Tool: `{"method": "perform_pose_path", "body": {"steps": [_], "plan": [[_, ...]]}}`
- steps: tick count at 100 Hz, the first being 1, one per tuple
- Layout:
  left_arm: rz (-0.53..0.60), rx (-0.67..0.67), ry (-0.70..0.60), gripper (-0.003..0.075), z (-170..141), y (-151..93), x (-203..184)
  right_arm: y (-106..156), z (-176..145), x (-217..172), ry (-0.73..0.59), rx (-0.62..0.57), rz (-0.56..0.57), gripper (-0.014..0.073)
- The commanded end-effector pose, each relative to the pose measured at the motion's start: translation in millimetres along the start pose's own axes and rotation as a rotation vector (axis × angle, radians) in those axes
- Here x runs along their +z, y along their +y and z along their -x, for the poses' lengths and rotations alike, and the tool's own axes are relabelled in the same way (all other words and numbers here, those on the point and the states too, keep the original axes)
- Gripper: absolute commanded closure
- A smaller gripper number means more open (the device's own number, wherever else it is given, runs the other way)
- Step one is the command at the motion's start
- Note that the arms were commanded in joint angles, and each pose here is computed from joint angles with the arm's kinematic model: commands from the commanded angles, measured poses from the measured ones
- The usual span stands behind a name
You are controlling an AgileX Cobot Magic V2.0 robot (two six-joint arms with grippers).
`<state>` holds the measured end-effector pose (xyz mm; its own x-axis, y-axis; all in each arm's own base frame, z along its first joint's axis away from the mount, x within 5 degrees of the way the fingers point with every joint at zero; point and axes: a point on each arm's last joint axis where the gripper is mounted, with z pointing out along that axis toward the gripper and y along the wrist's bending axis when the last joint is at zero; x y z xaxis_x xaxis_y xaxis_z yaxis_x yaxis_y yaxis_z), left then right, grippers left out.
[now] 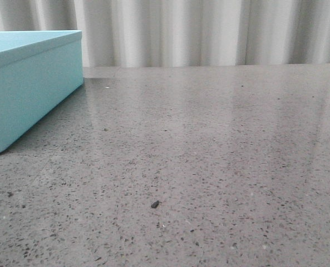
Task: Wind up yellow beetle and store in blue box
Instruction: 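Lower the car into the blue box and open the left gripper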
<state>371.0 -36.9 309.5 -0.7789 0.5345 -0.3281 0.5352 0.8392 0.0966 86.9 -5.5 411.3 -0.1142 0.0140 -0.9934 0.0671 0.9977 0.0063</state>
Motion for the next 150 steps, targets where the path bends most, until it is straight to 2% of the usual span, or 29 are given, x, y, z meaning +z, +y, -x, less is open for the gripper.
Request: {"method": "perform_pose_path", "body": {"steps": [1, 12, 19, 27, 38, 80, 87, 91, 96, 107, 112, 150], "plan": [[0.035, -0.024, -0.117, 0.0636, 6, 0, -19, -1, 15, -3, -0.108, -0.012, -0.014, 0.0656], [0.015, -0.034, -0.119, 0.0603, 4, -2, -15, -1, 15, -3, -0.109, -0.012, -0.014, 0.0656], [0.008, -0.038, -0.119, 0.0530, 4, -3, -15, -1, 15, -4, -0.110, -0.013, -0.014, 0.0656], [0.008, -0.038, -0.119, 0.0412, 4, -3, -15, -1, 15, -4, -0.110, -0.013, -0.014, 0.0656], [0.007, -0.041, -0.118, 0.0323, 4, -3, -15, -1, 15, -4, -0.110, -0.013, -0.014, 0.0656], [0.000, -0.038, -0.100, 0.0312, 2, -4, -17, -1, 14, -4, -0.101, -0.013, -0.013, 0.0656], [0.000, -0.036, -0.102, 0.0344, 2, -5, -24, -1, 14, -4, -0.096, -0.013, -0.012, 0.0656], [0.009, -0.034, -0.119, 0.0387, 2, -5, -30, -1, 13, -4, -0.092, -0.013, -0.012, 0.0656], [0.017, -0.032, -0.139, 0.0455, 2, -6, -39, -1, 13, -3, -0.090, -0.012, -0.012, 0.0656], [0.028, -0.038, -0.218, 0.0668, 1, -11, -61, -1, 7, -4, -0.087, -0.020, -0.017, 0.0656], [0.033, -0.038, -0.243, 0.0741, -1, -14, -71, -2, 3, -4, -0.090, -0.037, -0.028, 0.0656], [0.009, -0.067, -0.475, 0.0741, -12, -36, -131, -4, -38, -13, -0.134, -0.086, -0.062, 0.0656]]}}
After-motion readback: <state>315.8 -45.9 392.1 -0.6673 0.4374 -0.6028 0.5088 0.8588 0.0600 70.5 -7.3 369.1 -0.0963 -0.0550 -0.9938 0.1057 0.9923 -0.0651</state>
